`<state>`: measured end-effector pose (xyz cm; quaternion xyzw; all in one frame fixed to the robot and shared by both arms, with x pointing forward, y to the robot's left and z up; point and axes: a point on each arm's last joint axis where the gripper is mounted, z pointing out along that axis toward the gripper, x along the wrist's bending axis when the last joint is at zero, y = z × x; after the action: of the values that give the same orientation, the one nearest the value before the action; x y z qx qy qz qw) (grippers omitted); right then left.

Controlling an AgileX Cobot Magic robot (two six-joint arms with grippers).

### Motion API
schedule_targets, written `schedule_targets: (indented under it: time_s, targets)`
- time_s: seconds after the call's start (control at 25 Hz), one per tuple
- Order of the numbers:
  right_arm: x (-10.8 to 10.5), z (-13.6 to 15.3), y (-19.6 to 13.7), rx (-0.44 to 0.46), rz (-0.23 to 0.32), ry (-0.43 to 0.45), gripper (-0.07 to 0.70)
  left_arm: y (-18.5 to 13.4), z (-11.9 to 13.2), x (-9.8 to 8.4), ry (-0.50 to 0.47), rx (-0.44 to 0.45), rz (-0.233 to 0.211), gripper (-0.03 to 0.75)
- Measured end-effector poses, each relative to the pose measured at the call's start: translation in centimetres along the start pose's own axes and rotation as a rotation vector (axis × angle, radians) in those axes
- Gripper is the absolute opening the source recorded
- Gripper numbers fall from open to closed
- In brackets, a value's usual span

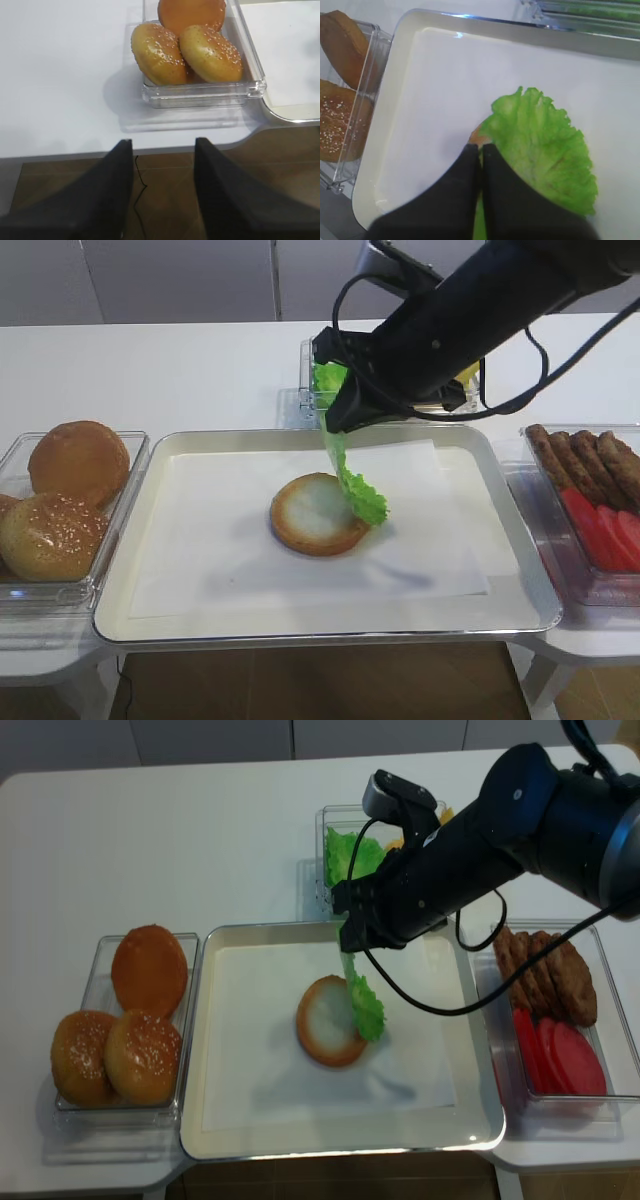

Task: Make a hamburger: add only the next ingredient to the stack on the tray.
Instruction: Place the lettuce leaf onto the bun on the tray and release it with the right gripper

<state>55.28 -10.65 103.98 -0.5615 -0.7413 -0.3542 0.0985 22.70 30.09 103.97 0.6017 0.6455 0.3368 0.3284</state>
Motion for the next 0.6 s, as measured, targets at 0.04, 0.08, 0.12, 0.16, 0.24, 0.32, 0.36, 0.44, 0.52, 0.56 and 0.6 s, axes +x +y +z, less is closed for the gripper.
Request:
schedule_targets:
  time_s: [0.04,0.08,0.12,0.16,0.24,0.32,0.36,0.44,0.52,0.56,0.6]
  targets:
    - [-0.1,0.1,0.0,0.001,0.004,0.000,0.029,0.0,0.0,0.0,0.000,0.000,0.000,0.302]
    - [-0.1,0.2,0.0,0.002,0.010,0.004,0.029,0.0,0.0,0.0,0.000,0.000,0.000,0.302]
    - [-0.1,0.2,0.0,0.002,0.013,0.007,0.029,0.0,0.0,0.0,0.000,0.000,0.000,0.302]
    - [0.0,0.2,0.0,0.001,0.017,0.010,0.029,0.0,0.0,0.0,0.000,0.000,0.000,0.302]
    - [0.0,0.2,0.0,0.000,0.016,0.011,0.029,0.0,0.0,0.0,0.000,0.000,0.000,0.302]
    - [0.0,0.2,0.0,-0.001,0.018,0.013,0.029,0.0,0.0,0.0,0.000,0.000,0.000,0.302]
    - [0.0,0.2,0.0,-0.001,0.019,0.014,0.029,0.0,0.0,0.0,0.000,0.000,0.000,0.302]
    - [0.0,0.4,0.1,0.000,0.037,0.026,0.029,0.0,0.0,0.0,0.000,0.000,0.000,0.302]
    - [-0.1,0.8,0.1,0.007,0.051,0.034,0.029,0.0,0.0,0.0,-0.005,0.000,-0.002,0.302]
    - [-0.2,1.1,0.1,0.011,0.060,0.037,0.029,0.0,0.0,0.0,-0.005,0.000,-0.002,0.302]
    - [-0.3,1.2,0.0,0.014,0.064,0.037,0.029,0.0,0.0,0.0,-0.005,0.000,-0.002,0.302]
